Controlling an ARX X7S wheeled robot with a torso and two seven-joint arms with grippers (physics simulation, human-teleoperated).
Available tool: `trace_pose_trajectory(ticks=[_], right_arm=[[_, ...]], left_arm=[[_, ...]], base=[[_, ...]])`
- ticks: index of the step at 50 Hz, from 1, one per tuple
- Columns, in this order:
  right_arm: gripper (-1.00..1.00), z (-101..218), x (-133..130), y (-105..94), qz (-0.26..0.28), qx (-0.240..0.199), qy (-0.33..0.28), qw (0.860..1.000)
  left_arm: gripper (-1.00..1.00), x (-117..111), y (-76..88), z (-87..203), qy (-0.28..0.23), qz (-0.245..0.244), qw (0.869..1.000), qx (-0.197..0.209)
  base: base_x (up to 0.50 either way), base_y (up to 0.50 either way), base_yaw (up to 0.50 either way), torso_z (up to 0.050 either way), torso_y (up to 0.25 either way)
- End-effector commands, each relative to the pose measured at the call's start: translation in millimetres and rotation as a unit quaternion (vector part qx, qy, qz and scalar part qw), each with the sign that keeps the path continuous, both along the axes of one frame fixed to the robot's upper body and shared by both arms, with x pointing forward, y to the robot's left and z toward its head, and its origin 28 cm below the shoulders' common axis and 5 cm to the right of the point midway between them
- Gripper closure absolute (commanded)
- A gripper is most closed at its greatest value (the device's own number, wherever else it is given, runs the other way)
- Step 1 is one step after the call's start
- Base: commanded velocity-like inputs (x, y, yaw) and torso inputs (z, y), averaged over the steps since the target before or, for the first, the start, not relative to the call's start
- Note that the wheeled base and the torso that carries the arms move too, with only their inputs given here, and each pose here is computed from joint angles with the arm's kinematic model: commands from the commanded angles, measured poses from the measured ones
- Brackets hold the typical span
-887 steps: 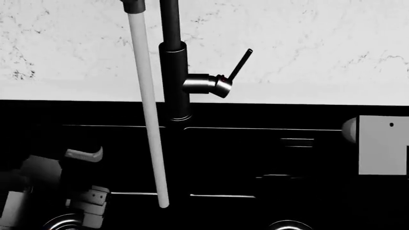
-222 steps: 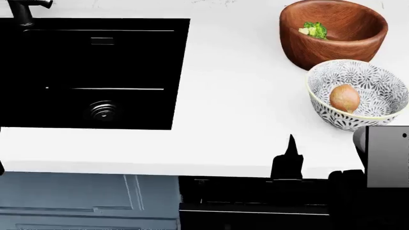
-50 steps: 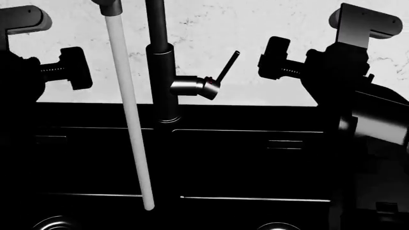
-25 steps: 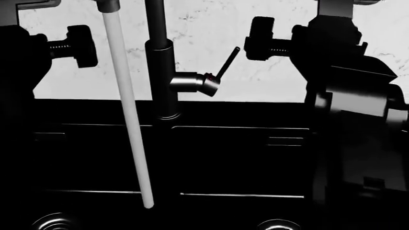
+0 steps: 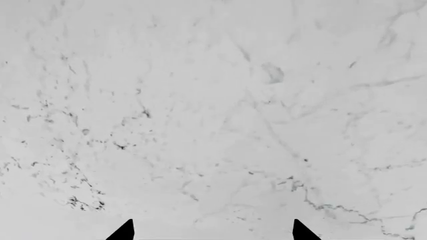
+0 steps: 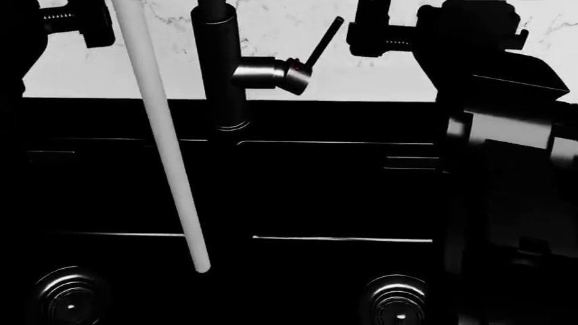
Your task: Pick the broccolis and asparaguss from the sink and place them in one bowl. Place the onion in the other bowl. Then turn off the sink faucet.
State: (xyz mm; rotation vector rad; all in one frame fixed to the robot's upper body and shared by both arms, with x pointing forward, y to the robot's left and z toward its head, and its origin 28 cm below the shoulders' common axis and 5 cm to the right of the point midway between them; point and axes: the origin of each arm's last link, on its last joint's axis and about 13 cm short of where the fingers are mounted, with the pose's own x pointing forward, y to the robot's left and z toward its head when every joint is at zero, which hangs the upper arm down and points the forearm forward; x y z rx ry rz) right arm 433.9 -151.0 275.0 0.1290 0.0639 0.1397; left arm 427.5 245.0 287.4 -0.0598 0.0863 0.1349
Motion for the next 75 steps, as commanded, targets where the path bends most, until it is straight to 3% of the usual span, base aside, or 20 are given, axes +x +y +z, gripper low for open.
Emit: trace_pose_trajectory(ticks=[1, 20, 22, 31, 37, 75], right_arm=[[-1.0, 10, 0, 0.1, 0.0, 0.015, -0.018, 1.0], [-1.0, 0, 0, 0.0, 0.003, 0.009, -0.003, 1.0], [-1.0, -3, 0, 1.5, 0.008, 0.035, -0.007, 0.999], [-1.0, -4, 0, 3.0, 0.007, 0.011, 0.007, 1.0], [-1.0, -2, 0, 3.4, 0.009, 0.019, 0.002, 1.0], [-1.0, 30, 1, 48.8, 0.102, 0.028, -0.024, 0.994]], left_arm=[[-1.0, 5, 8.0, 7, -0.007, 0.007, 1.0, 0.0], [-1.0, 2, 5.8, 5, -0.003, 0.0, 1.0, 0.008], [-1.0, 2, 5.3, 5, -0.005, 0.0, 1.0, 0.01], [-1.0, 2, 6.0, -4, 0.007, -0.004, 1.0, 0.017], [-1.0, 3, 7.8, 3, 0.0, 0.002, 1.0, 0.009], [-1.0, -1, 12.1, -3, 0.011, 0.005, 1.0, -0.002]], base=[[0.0, 0.0, 0.0, 0.02, -0.135], [0.0, 0.0, 0.0, 0.021, -0.136], [0.0, 0.0, 0.0, 0.021, -0.135], [0.0, 0.0, 0.0, 0.02, -0.136], [0.0, 0.0, 0.0, 0.021, -0.136], [0.0, 0.0, 0.0, 0.001, -0.002]])
